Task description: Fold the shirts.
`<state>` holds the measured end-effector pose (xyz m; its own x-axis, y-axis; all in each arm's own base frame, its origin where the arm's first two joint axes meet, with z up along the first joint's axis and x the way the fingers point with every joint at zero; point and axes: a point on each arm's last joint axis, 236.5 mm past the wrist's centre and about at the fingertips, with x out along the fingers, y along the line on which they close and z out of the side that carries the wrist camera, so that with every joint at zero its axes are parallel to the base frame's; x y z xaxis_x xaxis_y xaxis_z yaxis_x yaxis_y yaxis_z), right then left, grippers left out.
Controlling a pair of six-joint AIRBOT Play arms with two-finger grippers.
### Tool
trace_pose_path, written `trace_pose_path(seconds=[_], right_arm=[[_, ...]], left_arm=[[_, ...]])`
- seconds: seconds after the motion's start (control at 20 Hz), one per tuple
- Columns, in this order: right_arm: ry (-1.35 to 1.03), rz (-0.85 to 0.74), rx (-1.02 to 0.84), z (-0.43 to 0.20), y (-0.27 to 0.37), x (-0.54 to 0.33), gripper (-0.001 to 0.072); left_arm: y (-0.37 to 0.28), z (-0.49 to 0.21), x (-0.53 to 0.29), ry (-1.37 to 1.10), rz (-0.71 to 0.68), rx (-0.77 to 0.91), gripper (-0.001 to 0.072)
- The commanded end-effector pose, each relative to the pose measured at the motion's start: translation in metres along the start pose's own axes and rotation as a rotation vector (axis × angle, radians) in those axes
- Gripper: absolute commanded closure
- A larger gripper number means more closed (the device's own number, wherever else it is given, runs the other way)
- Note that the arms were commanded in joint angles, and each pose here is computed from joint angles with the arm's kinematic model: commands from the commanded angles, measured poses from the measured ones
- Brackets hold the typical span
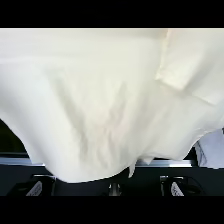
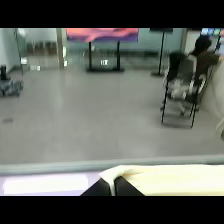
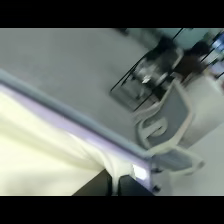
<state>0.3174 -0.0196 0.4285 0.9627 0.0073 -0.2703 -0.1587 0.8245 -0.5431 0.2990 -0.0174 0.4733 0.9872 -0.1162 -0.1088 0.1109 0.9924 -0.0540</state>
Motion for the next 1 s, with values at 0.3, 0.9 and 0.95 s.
trace_pose_path(seconds=[0.3, 0.9, 0.95], right_arm=[[0.81, 0.777, 0.164, -0.249, 0.199, 0.226, 0.0692], [0.686, 0.619, 0.251, -0.265, 0.224, 0.323, 0.0689], [0.779, 0.688, 0.233, -0.275, 0.232, 0.299, 0.069]], left_arm=[[0.065, -0.374, 0.17, 1.057, 0.03, -0.176, 0.0683], [0.061, -0.434, 0.236, 1.019, -0.003, -0.304, 0.0682], [0.055, -0.441, 0.222, 1.09, -0.038, -0.28, 0.0682]])
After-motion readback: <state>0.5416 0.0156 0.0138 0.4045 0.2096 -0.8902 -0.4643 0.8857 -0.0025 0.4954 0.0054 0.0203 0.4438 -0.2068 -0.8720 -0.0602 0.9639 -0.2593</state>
